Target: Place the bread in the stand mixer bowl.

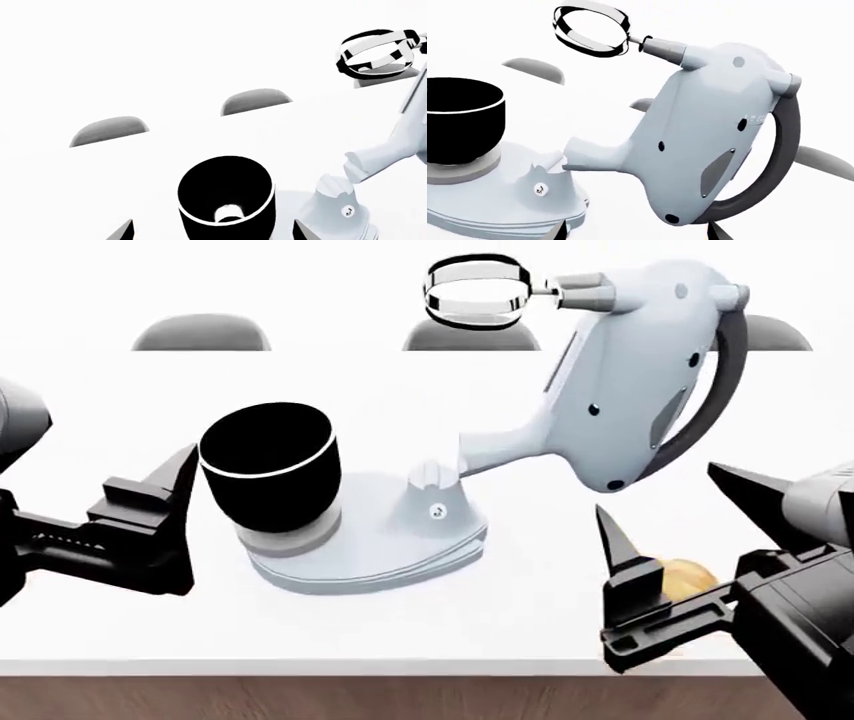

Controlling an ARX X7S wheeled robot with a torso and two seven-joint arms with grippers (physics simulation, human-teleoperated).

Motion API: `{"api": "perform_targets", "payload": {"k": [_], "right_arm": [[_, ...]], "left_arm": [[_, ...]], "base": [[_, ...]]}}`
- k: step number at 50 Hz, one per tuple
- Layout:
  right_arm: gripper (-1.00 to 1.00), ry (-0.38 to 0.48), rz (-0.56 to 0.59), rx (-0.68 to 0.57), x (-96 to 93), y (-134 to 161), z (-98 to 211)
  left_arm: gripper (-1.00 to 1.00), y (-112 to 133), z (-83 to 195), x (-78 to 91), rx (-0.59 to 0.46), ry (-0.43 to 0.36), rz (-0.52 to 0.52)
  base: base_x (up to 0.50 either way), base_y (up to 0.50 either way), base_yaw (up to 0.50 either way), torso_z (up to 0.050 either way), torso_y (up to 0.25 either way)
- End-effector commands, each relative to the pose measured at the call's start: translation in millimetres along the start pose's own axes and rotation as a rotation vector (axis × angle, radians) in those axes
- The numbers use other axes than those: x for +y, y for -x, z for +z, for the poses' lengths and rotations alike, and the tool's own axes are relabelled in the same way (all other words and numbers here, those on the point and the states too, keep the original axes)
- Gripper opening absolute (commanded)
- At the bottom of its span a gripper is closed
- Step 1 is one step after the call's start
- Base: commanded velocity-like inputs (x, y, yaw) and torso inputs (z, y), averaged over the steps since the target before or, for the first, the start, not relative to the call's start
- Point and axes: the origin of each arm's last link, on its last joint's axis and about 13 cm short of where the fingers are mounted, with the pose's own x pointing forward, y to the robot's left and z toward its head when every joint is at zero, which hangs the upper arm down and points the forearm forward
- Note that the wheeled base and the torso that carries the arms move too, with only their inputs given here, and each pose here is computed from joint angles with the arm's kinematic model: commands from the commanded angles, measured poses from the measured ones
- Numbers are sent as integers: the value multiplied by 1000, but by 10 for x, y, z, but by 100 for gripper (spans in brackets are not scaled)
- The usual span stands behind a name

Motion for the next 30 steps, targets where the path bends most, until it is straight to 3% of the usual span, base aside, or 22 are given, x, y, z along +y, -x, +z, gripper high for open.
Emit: {"api": "perform_targets", "payload": {"k": [1, 8, 10, 11, 16, 30], "right_arm": [[100, 6, -25, -1, -7, -22, -34], [100, 7, -143, 66, -47, -114, -76], [100, 23, -115, 97, -80, -158, -129], [100, 4, -173, 112, -120, -181, -144], [100, -60, -131, 237, -222, -204, -187], [100, -62, -81, 359, -236, -199, -301]], "left_arm": [[100, 23, 0, 3, -2, -3, 4], [100, 10, -12, 7, 2, 0, 3], [100, 11, -13, 9, 2, 0, 3], [100, 10, -14, 15, 3, 2, 5], [100, 10, -17, 25, 4, 6, 6], [100, -21, -33, 20, 11, 6, 5]], "base": [[0, 0, 0, 0, 0], [0, 0, 0, 0, 0], [0, 0, 0, 0, 0], [0, 0, 0, 0, 0], [0, 0, 0, 0, 0], [0, 0, 0, 0, 0]]}}
